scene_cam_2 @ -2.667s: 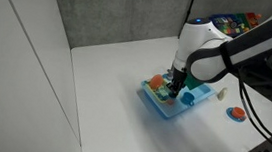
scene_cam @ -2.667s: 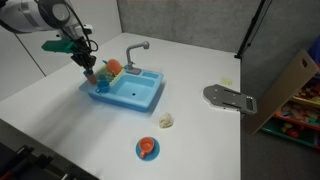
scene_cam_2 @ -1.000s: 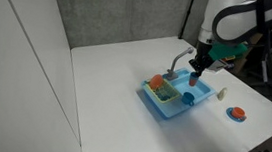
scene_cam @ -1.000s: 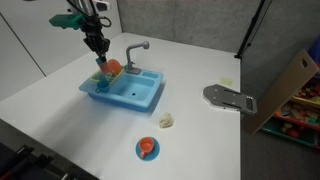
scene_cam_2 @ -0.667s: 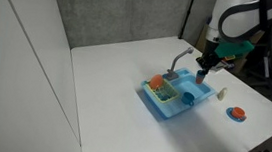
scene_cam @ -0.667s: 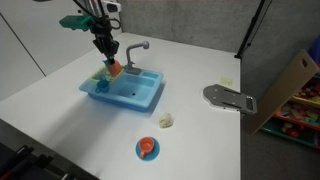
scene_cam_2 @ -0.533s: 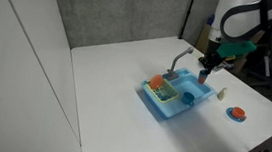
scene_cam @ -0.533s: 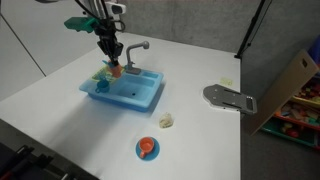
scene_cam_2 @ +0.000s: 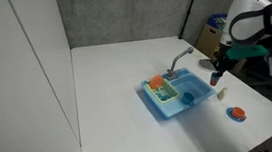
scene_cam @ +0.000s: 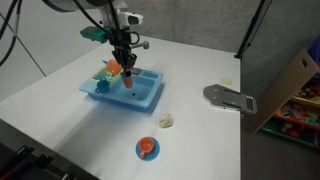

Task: Pick up the stacked cups and put them on the table next to the detergent

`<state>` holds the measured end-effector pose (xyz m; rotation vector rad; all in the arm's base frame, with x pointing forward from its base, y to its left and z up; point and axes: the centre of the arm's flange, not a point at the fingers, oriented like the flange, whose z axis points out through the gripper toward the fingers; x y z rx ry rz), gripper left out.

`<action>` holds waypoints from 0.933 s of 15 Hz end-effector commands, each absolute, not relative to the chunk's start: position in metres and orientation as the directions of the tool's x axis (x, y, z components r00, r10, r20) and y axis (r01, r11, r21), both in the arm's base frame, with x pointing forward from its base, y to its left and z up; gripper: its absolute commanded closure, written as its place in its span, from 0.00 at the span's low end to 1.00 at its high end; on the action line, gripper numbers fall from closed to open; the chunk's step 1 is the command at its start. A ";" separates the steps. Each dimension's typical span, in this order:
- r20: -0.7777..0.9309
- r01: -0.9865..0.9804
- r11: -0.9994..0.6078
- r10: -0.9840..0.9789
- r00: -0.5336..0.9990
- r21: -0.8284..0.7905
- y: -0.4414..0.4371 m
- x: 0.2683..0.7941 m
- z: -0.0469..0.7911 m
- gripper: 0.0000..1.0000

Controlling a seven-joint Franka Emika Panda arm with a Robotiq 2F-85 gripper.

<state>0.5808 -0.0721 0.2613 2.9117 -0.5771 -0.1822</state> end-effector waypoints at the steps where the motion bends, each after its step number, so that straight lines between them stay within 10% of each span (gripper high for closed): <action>1: -0.091 -0.456 -0.869 -0.478 0.873 0.191 -0.108 0.566 0.259 0.96; 14: -0.107 -0.688 -0.717 -0.697 0.709 0.113 -0.210 0.520 0.232 0.97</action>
